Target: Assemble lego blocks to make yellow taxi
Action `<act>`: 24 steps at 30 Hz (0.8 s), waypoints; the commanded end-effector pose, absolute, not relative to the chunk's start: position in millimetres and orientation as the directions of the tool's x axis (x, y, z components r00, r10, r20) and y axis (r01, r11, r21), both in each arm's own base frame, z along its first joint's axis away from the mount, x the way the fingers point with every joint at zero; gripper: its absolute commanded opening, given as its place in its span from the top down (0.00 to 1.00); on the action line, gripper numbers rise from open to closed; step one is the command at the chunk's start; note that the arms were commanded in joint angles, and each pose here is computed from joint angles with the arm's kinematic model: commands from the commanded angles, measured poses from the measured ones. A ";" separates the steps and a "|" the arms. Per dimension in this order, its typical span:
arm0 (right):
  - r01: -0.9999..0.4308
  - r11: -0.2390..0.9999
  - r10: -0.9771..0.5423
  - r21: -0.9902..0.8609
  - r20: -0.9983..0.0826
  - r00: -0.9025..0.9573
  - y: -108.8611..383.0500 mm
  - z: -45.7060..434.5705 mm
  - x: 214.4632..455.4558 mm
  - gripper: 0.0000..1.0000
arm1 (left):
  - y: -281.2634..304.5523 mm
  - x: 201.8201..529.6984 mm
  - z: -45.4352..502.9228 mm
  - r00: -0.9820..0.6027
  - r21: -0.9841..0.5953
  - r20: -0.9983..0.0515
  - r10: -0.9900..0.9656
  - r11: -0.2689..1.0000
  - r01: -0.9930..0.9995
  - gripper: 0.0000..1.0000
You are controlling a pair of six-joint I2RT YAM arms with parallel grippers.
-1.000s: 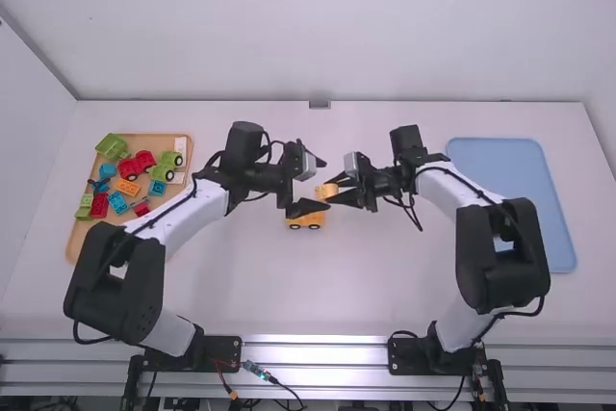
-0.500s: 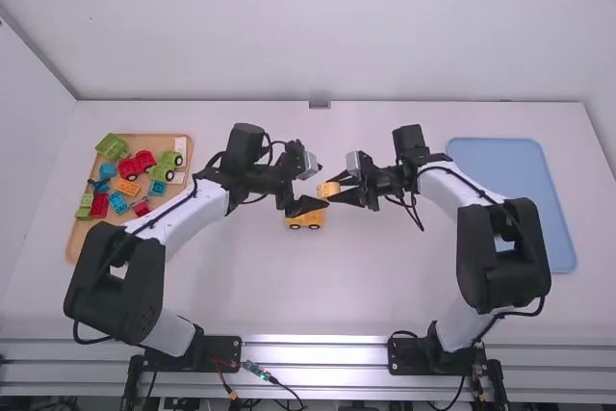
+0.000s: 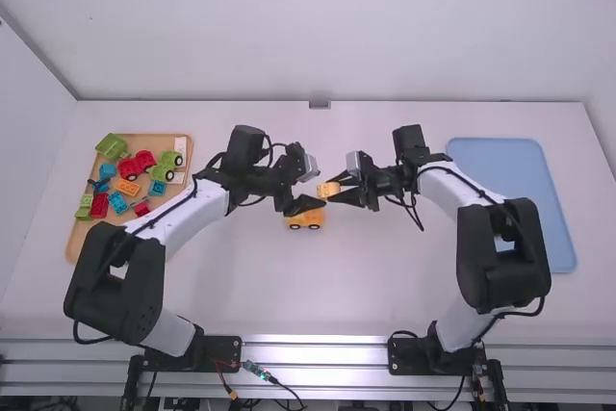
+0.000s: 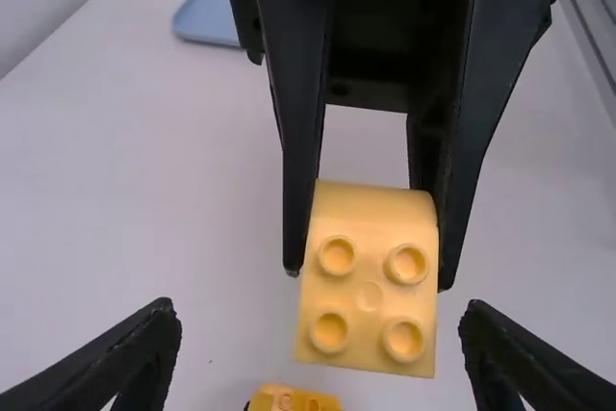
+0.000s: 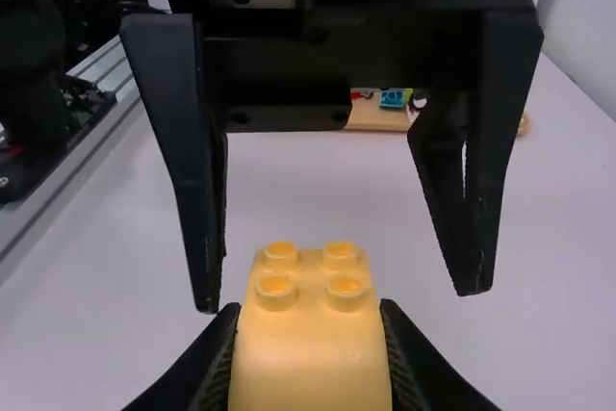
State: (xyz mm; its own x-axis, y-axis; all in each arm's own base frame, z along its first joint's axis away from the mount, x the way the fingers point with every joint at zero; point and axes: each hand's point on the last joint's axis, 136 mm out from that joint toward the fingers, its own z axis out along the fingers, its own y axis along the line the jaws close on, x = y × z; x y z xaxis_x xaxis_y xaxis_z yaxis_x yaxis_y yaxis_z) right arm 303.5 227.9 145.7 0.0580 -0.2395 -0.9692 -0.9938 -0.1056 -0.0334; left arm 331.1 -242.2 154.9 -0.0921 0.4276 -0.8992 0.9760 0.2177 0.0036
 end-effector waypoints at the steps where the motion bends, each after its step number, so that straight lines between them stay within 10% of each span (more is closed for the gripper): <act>1: -0.992 -0.111 -0.214 -0.060 -0.973 0.083 228.8 157.1 305.8 1.00 | -243.2 325.9 151.3 -0.083 0.004 -0.899 0.430 0.198 0.980 0.27; 24: -0.991 -0.120 -0.191 -0.057 -0.978 0.080 229.7 161.0 303.7 1.00 | -245.7 323.0 155.3 -0.073 0.000 -0.909 0.410 0.176 0.984 0.50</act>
State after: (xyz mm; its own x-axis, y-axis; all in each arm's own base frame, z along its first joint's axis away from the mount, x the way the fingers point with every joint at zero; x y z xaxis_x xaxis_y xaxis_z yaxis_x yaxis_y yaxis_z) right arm 302.6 228.5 148.7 0.0603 -0.2218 -0.9732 -0.9931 -0.1116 -0.0361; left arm 328.5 -243.1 155.0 -0.0762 0.4238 -0.9026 0.9797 0.2002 0.0113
